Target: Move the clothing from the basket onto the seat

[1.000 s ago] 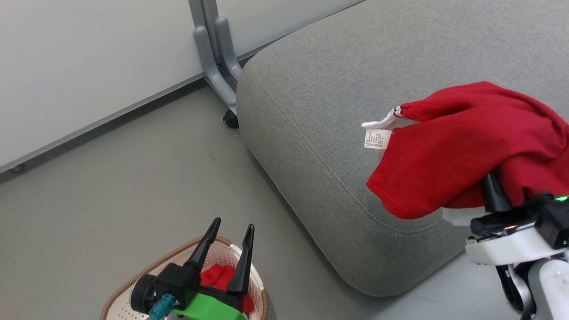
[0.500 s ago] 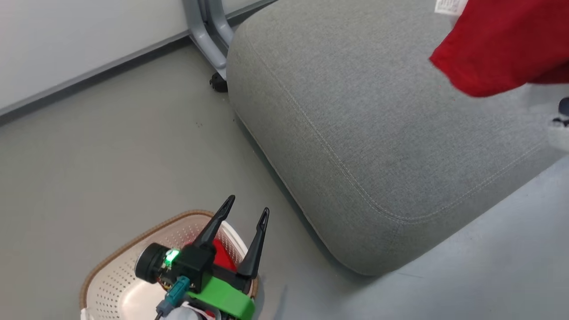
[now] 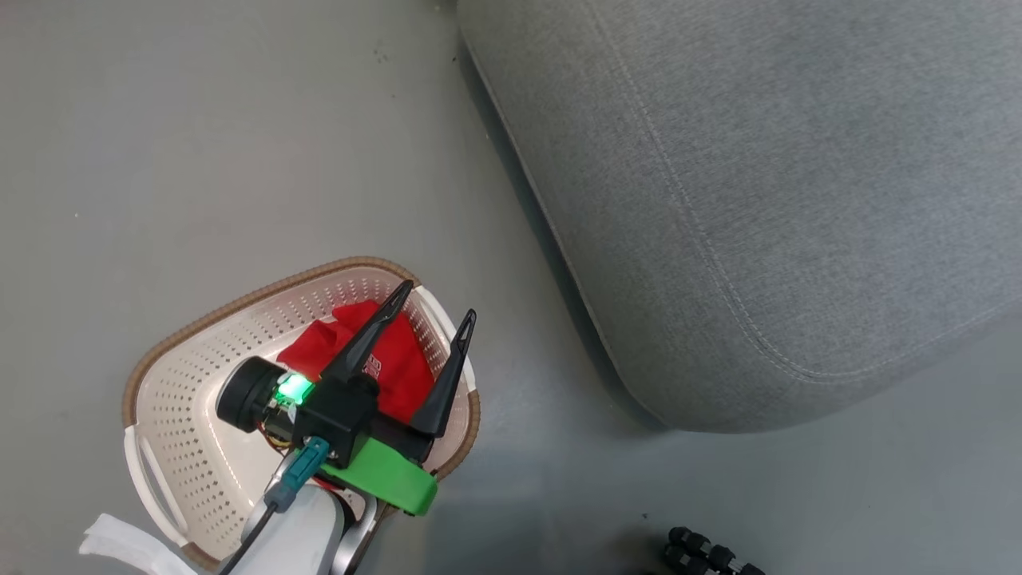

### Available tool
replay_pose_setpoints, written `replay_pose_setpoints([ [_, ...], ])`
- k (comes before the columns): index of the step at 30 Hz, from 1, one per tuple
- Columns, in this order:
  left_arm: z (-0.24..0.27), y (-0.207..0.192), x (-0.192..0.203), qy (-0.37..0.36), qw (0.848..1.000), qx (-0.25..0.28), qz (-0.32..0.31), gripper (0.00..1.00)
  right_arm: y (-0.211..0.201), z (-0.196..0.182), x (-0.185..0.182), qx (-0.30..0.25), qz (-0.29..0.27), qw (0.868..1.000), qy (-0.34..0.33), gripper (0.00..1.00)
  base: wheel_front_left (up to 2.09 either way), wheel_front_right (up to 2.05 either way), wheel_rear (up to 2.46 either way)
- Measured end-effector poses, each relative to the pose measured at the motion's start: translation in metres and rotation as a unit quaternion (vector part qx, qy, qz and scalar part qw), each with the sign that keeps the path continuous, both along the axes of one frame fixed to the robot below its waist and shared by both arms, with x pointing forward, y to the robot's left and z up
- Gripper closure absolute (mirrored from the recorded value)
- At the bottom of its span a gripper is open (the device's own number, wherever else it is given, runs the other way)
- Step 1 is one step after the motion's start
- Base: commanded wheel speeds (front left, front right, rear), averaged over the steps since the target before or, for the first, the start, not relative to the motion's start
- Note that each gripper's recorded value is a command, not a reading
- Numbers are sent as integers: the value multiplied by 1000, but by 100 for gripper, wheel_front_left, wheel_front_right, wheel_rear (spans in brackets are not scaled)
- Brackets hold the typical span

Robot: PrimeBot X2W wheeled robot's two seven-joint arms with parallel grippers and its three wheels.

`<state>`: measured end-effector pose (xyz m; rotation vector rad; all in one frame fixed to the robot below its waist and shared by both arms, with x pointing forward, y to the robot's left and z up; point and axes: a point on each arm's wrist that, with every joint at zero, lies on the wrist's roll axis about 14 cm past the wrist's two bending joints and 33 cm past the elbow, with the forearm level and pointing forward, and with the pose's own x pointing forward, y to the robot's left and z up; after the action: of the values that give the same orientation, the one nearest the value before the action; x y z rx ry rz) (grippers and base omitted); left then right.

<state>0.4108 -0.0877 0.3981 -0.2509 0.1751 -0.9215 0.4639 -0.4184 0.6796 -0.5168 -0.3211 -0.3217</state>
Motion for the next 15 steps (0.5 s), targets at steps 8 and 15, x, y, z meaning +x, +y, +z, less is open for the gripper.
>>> replay_pose_setpoints([
  [8, -31, 23, 9, 32, 999, 16, 33, 0, -1, -114, 49, 80, -8, 991, 107, 100, 0, 0, 0],
  [15, -55, 43, 12, 60, 996, 32, 60, 0, 22, -216, 65, 155, -1, 966, 205, 100, 0, 0, 0],
])
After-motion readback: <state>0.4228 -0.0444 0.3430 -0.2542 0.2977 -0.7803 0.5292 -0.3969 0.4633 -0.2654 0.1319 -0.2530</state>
